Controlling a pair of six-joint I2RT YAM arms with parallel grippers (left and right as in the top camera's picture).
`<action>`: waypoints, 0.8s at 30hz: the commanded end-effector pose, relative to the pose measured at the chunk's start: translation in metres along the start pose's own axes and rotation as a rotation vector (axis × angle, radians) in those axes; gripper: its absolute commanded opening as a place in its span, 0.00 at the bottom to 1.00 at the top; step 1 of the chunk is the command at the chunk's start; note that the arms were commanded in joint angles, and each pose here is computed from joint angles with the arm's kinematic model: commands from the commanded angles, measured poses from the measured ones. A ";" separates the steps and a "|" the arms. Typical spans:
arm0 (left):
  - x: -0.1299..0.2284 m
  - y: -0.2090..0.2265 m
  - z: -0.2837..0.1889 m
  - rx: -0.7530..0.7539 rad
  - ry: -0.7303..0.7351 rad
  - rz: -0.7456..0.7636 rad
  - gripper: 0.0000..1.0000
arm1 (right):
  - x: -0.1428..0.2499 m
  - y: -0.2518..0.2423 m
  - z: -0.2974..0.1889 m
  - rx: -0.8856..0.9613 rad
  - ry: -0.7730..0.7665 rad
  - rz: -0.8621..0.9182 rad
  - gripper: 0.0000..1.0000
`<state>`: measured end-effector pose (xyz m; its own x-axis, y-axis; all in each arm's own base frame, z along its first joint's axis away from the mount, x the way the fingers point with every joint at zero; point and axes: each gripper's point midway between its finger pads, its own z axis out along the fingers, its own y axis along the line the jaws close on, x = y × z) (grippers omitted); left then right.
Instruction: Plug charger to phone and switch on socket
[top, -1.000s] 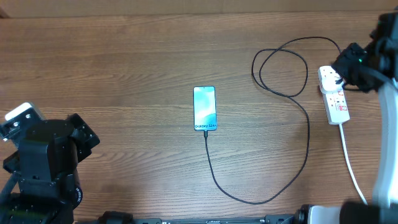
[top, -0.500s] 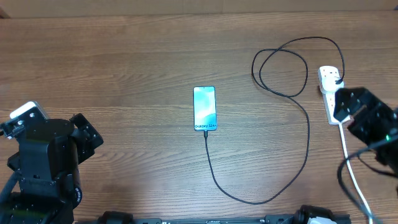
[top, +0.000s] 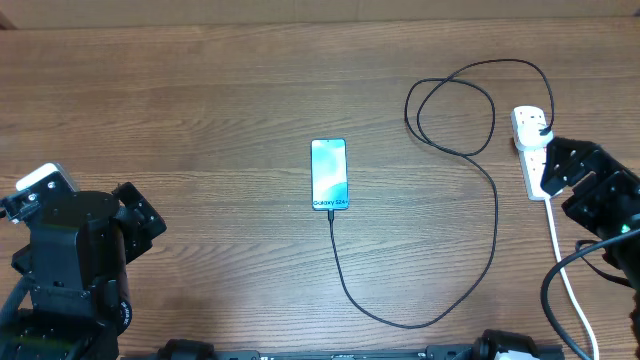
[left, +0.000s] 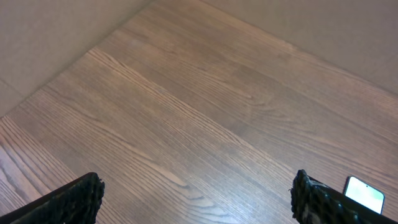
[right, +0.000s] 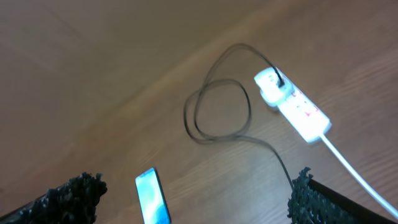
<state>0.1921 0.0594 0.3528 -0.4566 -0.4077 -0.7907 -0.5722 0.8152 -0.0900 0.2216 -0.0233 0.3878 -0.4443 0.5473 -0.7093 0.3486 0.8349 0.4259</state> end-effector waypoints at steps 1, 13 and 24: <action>0.002 -0.001 0.002 0.003 0.009 -0.016 1.00 | 0.010 0.003 -0.002 -0.039 -0.045 -0.043 1.00; 0.002 -0.001 0.002 0.003 0.009 -0.016 1.00 | 0.045 -0.035 0.026 -0.128 -0.364 -0.034 1.00; 0.002 -0.001 0.002 0.003 0.009 -0.016 0.99 | 0.070 -0.051 0.059 -0.295 -0.653 -0.043 1.00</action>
<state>0.1926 0.0583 0.3503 -0.4642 -0.4085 -0.7859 -0.5688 0.8176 -0.0890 0.2168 -0.0341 0.2987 0.1399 0.4527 -0.8806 0.1023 0.8780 0.4676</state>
